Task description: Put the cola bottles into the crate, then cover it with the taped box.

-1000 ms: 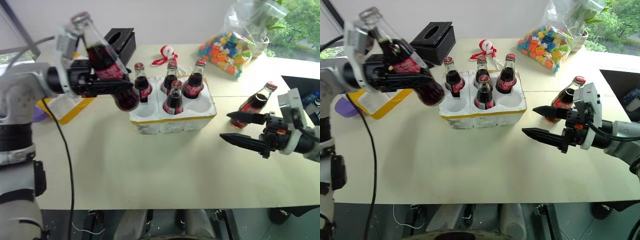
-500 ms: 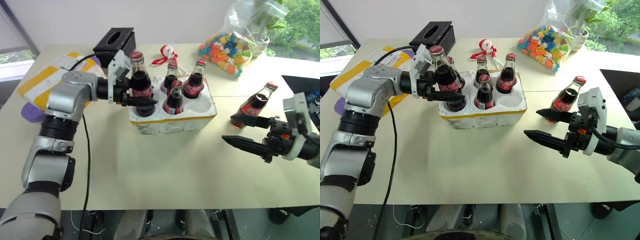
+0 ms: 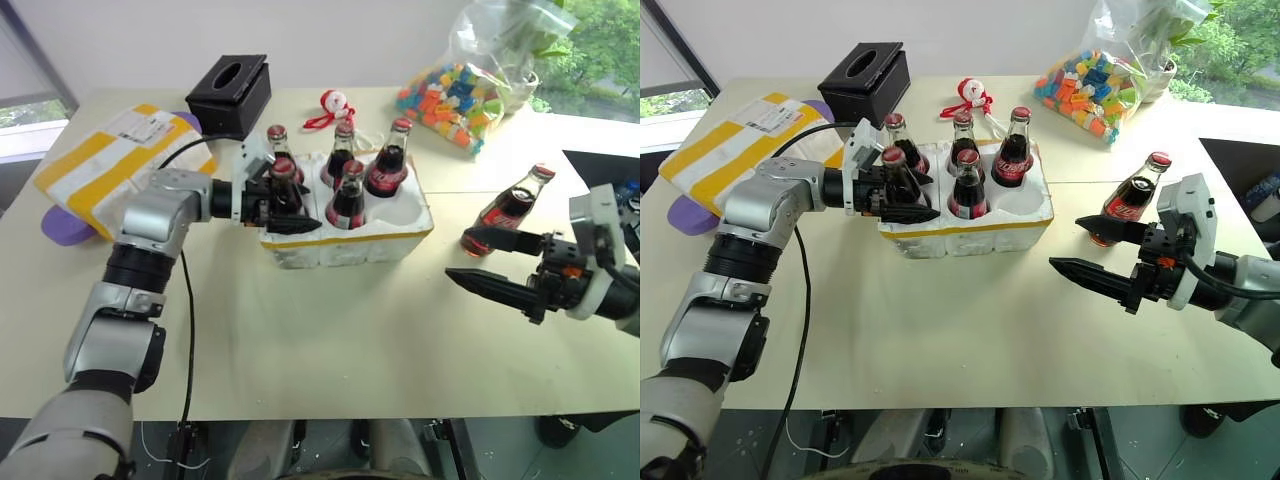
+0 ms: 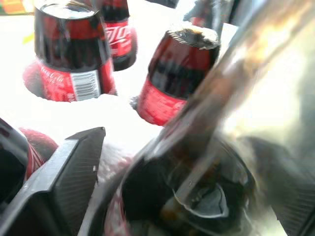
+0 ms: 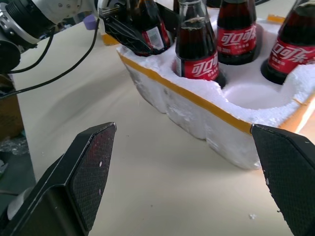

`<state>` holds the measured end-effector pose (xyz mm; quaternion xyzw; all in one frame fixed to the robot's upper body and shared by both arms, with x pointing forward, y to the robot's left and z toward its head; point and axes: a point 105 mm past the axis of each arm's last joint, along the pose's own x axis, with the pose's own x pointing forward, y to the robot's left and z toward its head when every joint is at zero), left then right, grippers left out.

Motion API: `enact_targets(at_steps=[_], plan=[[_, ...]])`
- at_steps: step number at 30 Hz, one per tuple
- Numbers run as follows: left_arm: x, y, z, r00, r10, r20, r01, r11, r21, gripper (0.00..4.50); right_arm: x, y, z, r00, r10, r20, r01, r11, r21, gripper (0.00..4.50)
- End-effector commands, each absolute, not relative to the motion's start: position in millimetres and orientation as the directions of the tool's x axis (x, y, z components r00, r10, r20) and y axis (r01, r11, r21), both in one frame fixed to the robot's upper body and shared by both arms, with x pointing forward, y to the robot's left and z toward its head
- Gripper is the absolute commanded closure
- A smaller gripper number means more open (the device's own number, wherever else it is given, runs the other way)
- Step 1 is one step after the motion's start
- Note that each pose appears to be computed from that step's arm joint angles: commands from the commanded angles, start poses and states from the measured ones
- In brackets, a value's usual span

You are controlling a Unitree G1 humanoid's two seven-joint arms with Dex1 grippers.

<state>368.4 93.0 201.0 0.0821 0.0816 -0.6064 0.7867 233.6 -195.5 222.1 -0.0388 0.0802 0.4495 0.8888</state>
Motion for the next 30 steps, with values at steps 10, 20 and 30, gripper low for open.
enact_targets(at_steps=[10, 20, 30], plan=[[338, 138, 255, 0.263, -0.951, -0.163, 0.963, 0.249, 0.1, 0.06, 233, -207, 230, 0.639, 0.753, -0.159, -0.767, 0.638, -0.058, 0.0], [257, 179, 263, 0.179, -0.955, -0.236, 0.983, 0.184, 0.0, 0.06, 232, -232, 201, 0.825, 0.543, -0.156, -0.554, 0.832, -0.032, 0.0], [249, 167, 246, 0.239, -0.946, -0.219, 0.97, 0.241, 0.018, 0.06, 263, -269, 184, 0.965, 0.247, -0.085, -0.247, 0.969, 0.011, 0.0]])
